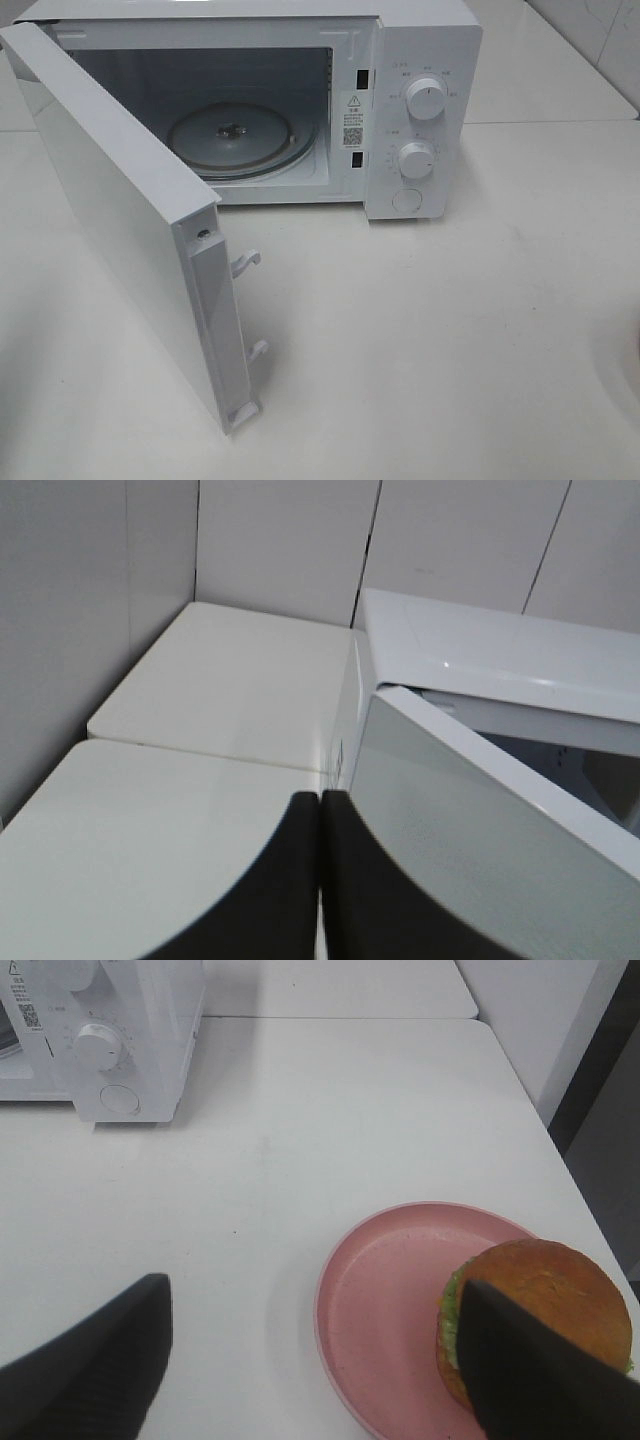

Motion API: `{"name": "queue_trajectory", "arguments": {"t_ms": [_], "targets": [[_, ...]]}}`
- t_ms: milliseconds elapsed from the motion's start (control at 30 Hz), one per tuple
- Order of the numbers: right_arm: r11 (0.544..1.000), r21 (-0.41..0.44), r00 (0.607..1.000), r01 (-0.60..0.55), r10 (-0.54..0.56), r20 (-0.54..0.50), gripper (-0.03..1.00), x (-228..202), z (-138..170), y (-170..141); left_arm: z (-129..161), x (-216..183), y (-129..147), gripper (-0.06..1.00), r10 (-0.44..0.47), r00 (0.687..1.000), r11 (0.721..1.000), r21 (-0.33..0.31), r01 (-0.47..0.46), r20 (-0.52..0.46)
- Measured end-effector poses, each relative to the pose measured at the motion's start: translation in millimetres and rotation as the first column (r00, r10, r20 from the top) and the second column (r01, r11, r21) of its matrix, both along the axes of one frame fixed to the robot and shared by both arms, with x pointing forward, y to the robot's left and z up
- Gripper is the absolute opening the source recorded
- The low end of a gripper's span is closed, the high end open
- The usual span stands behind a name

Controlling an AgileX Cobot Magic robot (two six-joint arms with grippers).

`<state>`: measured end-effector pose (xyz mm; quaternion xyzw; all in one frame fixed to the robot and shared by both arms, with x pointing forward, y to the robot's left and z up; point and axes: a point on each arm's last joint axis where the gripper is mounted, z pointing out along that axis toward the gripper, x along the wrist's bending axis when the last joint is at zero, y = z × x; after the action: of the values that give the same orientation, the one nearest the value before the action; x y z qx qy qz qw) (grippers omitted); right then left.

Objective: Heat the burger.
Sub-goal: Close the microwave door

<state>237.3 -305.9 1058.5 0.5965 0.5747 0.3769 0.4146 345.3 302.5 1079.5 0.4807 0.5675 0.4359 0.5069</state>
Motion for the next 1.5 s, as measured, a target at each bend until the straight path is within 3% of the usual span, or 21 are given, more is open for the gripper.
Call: {"name": "queue_trajectory", "arguments": {"t_ms": [200,333,533,667,1067,1267,1500], "targets": [[1.000,0.000,1.000,0.000,0.000,0.000,0.76,0,0,0,-29,27,6,0.00,0.052,0.995,0.999,0.008,-0.053,0.081],[1.000,0.000,1.000,0.000,0.000,0.000,0.76,0,0,0,-45,43,7,0.00,0.066,0.996,0.997,0.022,-0.068,0.061],[1.000,0.000,1.000,0.000,0.000,0.000,0.76,0,0,0,-62,68,6,0.00,0.039,0.999,0.995,0.091,-0.040,0.014],[1.000,0.000,1.000,0.000,0.000,0.000,0.76,0,0,0,-81,85,2,0.00,-0.010,0.999,0.995,0.096,0.015,-0.053],[1.000,0.000,1.000,0.000,0.000,0.000,0.76,0,0,0,-104,110,-11,0.00,-0.160,0.982,0.977,0.127,0.172,-0.102],[1.000,0.000,1.000,0.000,0.000,0.000,0.76,0,0,0,-112,133,-37,0.00,-0.269,0.954,0.952,0.111,0.285,-0.134],[1.000,0.000,1.000,0.000,0.000,0.000,0.76,0,0,0,-122,145,-57,0.00,-0.337,0.930,0.931,0.092,0.352,-0.146]]}}
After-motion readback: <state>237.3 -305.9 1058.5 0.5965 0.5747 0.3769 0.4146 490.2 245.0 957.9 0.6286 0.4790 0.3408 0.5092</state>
